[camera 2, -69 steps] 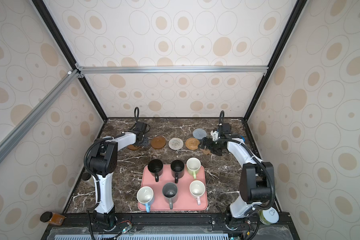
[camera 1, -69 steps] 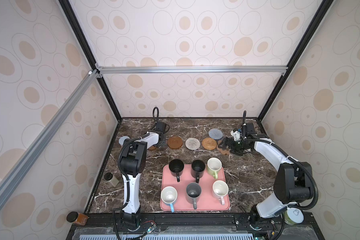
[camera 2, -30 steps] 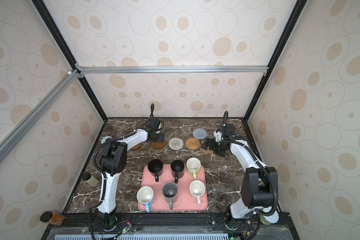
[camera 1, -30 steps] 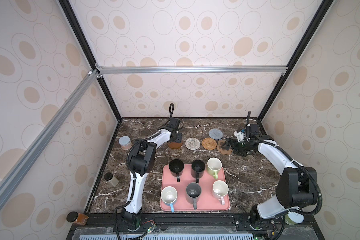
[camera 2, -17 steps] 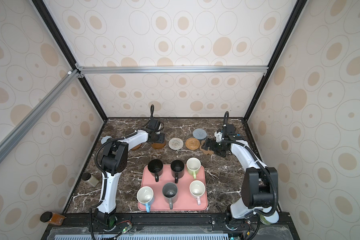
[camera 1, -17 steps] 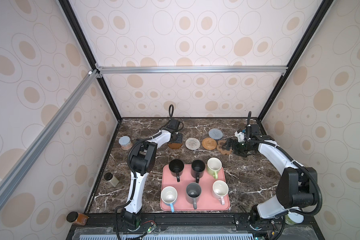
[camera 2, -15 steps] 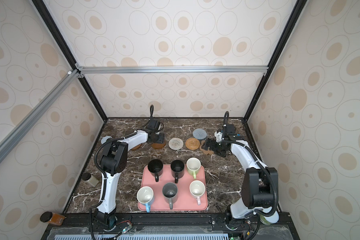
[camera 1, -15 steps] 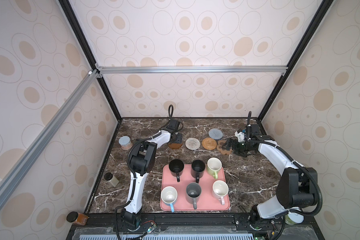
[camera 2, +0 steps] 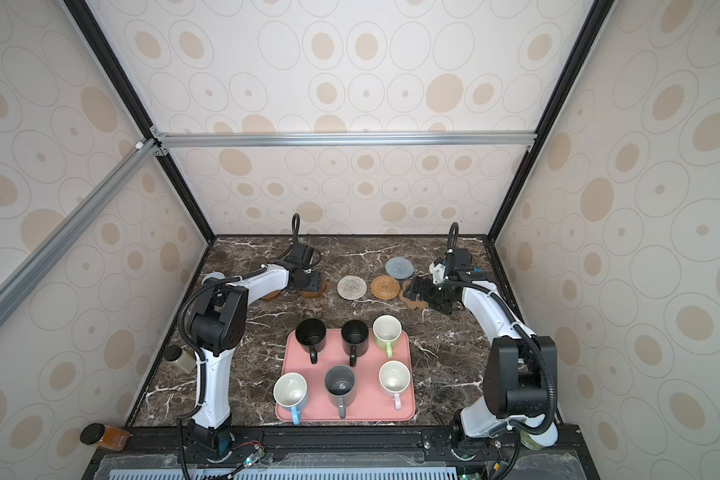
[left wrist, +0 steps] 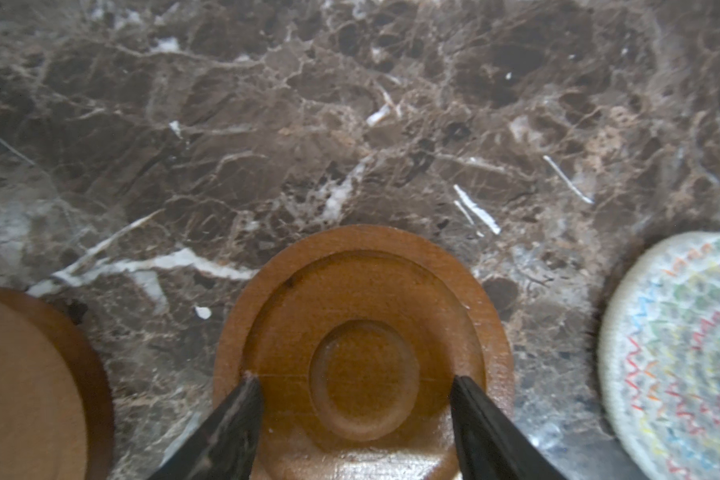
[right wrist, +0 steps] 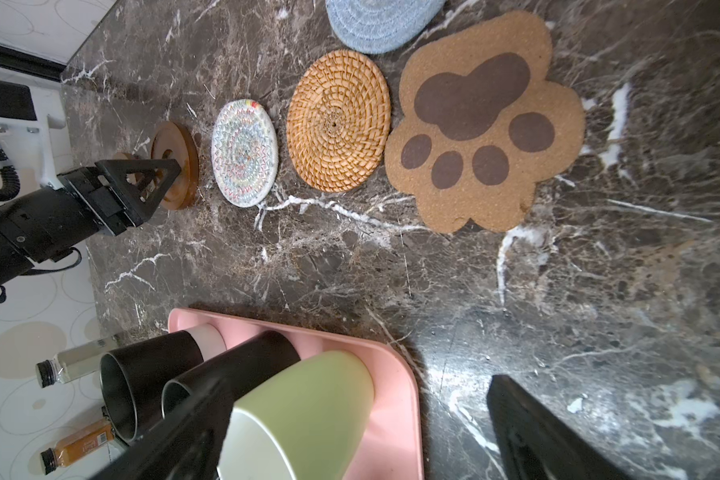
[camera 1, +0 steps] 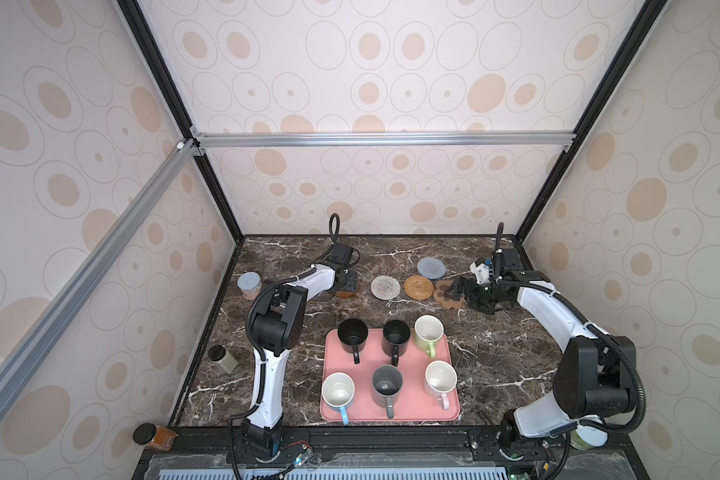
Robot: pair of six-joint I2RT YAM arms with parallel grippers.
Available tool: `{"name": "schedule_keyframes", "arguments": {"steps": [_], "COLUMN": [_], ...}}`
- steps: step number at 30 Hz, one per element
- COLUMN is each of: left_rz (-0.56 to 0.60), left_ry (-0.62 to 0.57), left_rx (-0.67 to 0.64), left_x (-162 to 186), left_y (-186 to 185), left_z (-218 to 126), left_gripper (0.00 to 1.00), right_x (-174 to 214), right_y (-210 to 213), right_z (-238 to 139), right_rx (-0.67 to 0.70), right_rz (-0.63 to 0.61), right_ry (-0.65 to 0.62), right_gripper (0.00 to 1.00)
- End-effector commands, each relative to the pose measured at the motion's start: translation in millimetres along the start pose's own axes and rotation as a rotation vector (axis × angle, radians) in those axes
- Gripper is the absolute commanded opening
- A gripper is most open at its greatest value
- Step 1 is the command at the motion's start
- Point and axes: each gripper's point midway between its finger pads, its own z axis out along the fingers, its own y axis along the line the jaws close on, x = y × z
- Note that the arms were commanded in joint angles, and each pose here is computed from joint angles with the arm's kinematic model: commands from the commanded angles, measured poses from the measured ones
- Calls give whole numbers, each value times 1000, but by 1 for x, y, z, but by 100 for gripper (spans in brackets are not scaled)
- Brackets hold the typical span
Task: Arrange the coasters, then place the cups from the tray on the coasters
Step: 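Hold the left gripper above the wooden saucer nearest the rainbow coaster, then move the left gripper over the rainbow and rattan coasters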
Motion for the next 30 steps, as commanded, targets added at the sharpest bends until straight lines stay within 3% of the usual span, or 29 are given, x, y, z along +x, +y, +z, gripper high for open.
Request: {"name": "schedule_keyframes", "arguments": {"steps": [1,19,30], "left_rz": [-4,13,33], "left_ry": [105,90,-27], "left_rx": [-64,-75,31], "left_x": [30,21,-29], "left_y": [22,25,-2], "left_z": [3,-9,-43], "left_gripper": [73,75,76], "right_x": [2,0,-3], "right_y": [-2,0,0], "right_z": [-3,-4,-11], "right_rx": [-4,-8,-3], "right_rz": [-1,0,-2], "right_ry": [-3,-8,-25], "right_gripper": [100,100,100]}}
